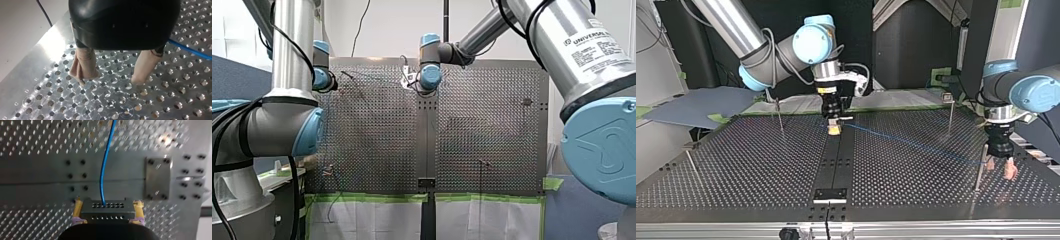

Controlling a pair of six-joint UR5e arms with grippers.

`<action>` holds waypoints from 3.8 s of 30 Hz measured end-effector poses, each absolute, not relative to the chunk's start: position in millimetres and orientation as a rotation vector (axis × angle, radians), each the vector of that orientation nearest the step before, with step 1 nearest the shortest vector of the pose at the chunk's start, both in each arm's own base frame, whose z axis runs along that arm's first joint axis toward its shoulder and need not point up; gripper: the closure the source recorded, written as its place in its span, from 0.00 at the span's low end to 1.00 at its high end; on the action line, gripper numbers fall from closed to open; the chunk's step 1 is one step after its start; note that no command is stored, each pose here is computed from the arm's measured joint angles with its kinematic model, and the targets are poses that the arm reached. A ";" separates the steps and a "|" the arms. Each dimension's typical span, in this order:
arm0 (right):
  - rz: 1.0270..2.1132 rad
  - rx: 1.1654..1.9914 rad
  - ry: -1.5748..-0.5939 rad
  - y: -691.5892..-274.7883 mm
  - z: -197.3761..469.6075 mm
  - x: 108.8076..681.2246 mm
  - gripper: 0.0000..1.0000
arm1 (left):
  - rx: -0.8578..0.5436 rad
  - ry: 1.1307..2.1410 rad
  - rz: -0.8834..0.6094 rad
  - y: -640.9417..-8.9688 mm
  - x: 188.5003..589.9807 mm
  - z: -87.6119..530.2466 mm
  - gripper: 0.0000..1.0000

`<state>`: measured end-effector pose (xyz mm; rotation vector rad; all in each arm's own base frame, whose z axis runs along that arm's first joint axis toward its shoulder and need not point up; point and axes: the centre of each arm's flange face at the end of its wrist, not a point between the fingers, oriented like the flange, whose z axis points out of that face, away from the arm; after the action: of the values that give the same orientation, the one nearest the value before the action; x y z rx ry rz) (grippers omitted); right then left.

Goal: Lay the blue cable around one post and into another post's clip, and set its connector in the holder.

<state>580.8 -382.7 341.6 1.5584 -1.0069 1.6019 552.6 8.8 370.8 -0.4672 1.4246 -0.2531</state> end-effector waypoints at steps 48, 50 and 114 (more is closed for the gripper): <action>1.287 1.264 -1.458 -421.1 68.1 414.1 1.00 | -0.488 1.420 -0.291 2.1 552.4 369.8 0.00; 1.257 1.274 -1.466 -420.2 49.5 402.2 1.00 | -0.488 1.420 -0.291 2.1 552.4 369.8 0.00; 1.153 1.273 -1.369 -504.4 -44.5 167.9 1.00 | -0.483 1.410 -0.340 -2.0 554.1 371.4 0.00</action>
<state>167.9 -504.4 -44.5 1.2728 -1.3693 1.1534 554.1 -2.0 371.4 -0.4829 1.4098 -0.3398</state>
